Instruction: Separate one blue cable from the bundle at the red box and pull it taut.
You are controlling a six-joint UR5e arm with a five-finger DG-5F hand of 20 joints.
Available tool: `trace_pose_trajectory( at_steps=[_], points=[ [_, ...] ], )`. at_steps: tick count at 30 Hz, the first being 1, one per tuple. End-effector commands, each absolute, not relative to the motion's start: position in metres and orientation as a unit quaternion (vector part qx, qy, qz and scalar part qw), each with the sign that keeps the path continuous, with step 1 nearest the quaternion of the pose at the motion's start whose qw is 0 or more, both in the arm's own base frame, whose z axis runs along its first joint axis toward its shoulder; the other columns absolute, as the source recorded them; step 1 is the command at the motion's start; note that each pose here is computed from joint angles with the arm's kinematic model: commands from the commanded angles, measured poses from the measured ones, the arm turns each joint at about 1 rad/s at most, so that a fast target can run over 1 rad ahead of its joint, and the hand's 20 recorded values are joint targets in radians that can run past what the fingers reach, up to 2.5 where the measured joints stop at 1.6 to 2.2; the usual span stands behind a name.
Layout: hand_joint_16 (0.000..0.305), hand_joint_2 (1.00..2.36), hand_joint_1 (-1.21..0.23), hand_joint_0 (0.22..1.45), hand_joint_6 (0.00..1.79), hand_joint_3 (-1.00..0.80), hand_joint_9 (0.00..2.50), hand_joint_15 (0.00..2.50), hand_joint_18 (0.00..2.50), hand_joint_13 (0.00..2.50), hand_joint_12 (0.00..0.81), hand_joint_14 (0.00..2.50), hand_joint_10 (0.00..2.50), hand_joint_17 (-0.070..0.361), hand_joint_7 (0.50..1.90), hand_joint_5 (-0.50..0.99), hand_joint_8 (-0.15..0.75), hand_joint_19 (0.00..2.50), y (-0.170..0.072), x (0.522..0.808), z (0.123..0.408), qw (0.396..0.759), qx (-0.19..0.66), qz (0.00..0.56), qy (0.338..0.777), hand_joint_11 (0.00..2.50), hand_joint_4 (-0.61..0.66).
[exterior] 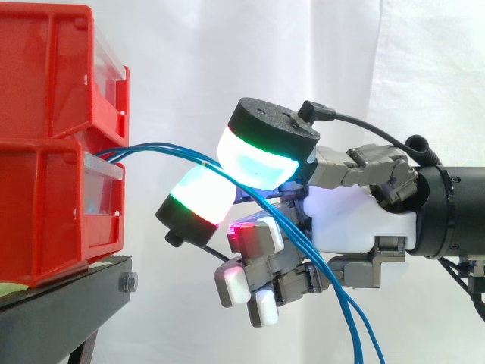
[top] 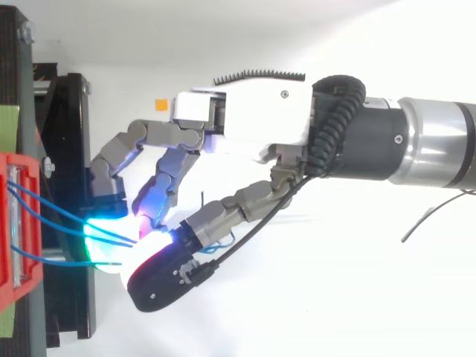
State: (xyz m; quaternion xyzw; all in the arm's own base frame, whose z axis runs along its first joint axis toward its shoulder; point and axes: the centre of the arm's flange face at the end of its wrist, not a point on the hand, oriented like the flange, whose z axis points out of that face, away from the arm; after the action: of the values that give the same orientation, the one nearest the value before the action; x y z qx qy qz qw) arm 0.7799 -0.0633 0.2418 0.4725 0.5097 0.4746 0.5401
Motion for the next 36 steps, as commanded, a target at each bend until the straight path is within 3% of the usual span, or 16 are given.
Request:
trace_pose_trajectory(
  at_steps=[1, 7, 16, 21, 36],
  points=[
    [0.043, 1.01, -0.88, 0.68, 0.92, -0.38, 1.13, 0.7, 0.8, 0.94, 0.299, 0.03, 0.02, 0.096, 0.99, -0.14, 0.235, 0.85, -0.064, 0.778, 0.242, 0.538, 0.474, 0.47, 0.514, 1.02, -0.02],
    [0.043, 1.0, -0.89, 0.7, 0.92, -0.49, 1.14, 0.71, 0.82, 0.95, 0.292, 0.03, 0.02, 0.096, 0.98, -0.14, 0.223, 0.85, -0.065, 0.776, 0.239, 0.538, 0.471, 0.457, 0.529, 1.02, -0.05],
    [0.042, 1.0, -0.9, 0.71, 0.92, -0.5, 1.15, 0.71, 0.84, 0.97, 0.291, 0.03, 0.02, 0.095, 0.97, -0.14, 0.213, 0.86, -0.068, 0.77, 0.236, 0.531, 0.479, 0.439, 0.544, 1.04, -0.04],
    [0.042, 1.0, -0.91, 0.68, 0.92, -0.5, 1.16, 0.72, 0.83, 0.97, 0.291, 0.03, 0.02, 0.095, 0.98, -0.14, 0.212, 0.87, -0.066, 0.762, 0.23, 0.513, 0.486, 0.416, 0.573, 1.04, -0.01],
    [0.043, 1.0, -0.76, 0.57, 0.9, -0.5, 1.2, 0.74, 0.82, 0.98, 0.299, 0.03, 0.02, 0.098, 1.0, -0.11, 0.225, 0.89, -0.065, 0.757, 0.244, 0.514, 0.484, 0.412, 0.576, 1.04, 0.04]
  ],
)
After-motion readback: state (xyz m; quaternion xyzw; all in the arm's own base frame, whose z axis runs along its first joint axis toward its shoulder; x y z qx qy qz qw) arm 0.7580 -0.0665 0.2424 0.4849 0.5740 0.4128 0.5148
